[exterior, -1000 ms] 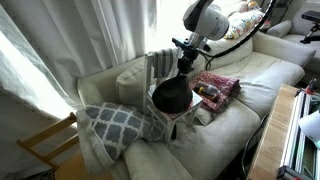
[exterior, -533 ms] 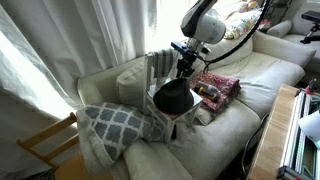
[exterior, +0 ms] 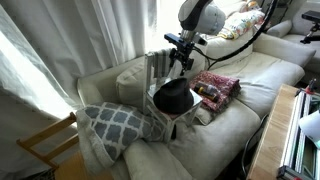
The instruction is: Put the black hat on the seat of the chair, put the red hat on the black hat and then put the hats on the couch
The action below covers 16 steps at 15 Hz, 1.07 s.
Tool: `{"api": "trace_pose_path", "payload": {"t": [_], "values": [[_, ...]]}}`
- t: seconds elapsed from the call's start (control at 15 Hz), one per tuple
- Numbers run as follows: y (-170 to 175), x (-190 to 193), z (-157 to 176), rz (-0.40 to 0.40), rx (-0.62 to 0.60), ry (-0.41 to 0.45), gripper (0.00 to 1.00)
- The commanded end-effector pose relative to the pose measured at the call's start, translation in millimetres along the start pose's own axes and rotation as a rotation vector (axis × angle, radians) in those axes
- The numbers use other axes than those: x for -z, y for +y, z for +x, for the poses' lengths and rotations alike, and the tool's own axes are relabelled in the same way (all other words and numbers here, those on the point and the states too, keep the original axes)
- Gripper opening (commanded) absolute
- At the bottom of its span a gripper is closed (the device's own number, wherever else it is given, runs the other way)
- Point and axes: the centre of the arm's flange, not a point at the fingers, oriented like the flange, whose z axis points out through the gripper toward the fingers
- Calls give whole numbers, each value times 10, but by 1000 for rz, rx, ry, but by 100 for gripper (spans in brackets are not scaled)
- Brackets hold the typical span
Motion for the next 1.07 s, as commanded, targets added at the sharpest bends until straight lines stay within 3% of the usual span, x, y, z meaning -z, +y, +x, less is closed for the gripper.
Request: {"api": "trace_pose_path", "payload": {"t": [0.0, 0.33, 0.67, 0.73, 1.0], "values": [[171, 283, -345, -67, 188, 29, 100], [418, 226, -991, -168, 433, 31, 100], [779, -193, -1644, -217, 693, 40, 100], [746, -21, -1530, -205, 601, 24, 100], [772, -48, -1569, -208, 607, 24, 100]]}}
